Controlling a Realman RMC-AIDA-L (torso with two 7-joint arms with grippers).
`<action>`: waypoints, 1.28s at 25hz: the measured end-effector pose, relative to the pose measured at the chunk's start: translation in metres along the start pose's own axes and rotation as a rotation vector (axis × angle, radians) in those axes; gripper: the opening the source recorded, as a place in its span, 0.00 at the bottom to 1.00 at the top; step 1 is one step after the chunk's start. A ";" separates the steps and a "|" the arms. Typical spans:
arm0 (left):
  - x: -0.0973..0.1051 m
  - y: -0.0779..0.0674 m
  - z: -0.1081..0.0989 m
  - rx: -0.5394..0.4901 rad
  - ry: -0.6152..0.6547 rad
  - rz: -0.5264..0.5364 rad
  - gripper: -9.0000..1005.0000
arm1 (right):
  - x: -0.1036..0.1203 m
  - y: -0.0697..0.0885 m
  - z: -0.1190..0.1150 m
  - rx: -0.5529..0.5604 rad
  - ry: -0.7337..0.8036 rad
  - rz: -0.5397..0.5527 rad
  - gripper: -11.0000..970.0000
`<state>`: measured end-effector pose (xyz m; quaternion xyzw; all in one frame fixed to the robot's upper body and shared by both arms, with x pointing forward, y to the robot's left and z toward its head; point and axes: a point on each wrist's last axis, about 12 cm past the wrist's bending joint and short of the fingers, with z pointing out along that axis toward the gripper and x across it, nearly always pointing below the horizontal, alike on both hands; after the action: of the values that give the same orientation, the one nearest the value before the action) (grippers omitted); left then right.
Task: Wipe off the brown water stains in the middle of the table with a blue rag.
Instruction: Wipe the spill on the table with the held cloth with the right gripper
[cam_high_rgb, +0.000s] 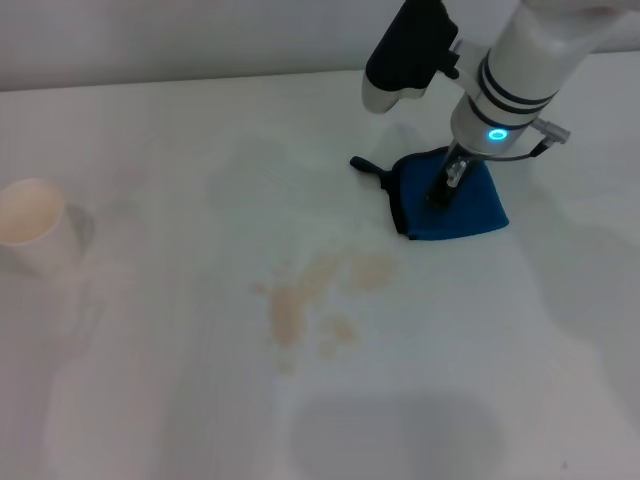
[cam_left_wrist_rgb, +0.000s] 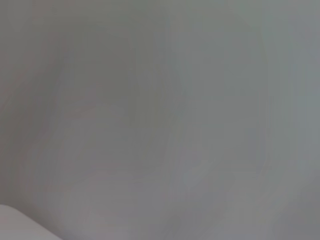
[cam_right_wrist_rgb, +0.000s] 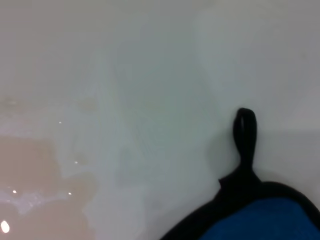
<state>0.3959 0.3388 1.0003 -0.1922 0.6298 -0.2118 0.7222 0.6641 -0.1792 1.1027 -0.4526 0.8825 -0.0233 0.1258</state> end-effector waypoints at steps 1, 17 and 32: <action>0.000 0.000 0.000 0.000 0.000 -0.002 0.89 | -0.001 0.001 0.000 -0.001 -0.001 -0.005 0.10; -0.006 0.006 0.000 -0.003 -0.006 -0.008 0.89 | -0.017 0.000 -0.010 0.009 -0.018 -0.036 0.16; -0.007 0.005 0.003 0.000 -0.012 -0.014 0.89 | 0.000 -0.010 -0.010 0.019 0.037 -0.003 0.59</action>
<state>0.3986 0.3470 1.0032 -0.1980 0.6240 -0.2158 0.7245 0.6698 -0.1864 1.1139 -0.4524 0.8836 -0.0402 0.1134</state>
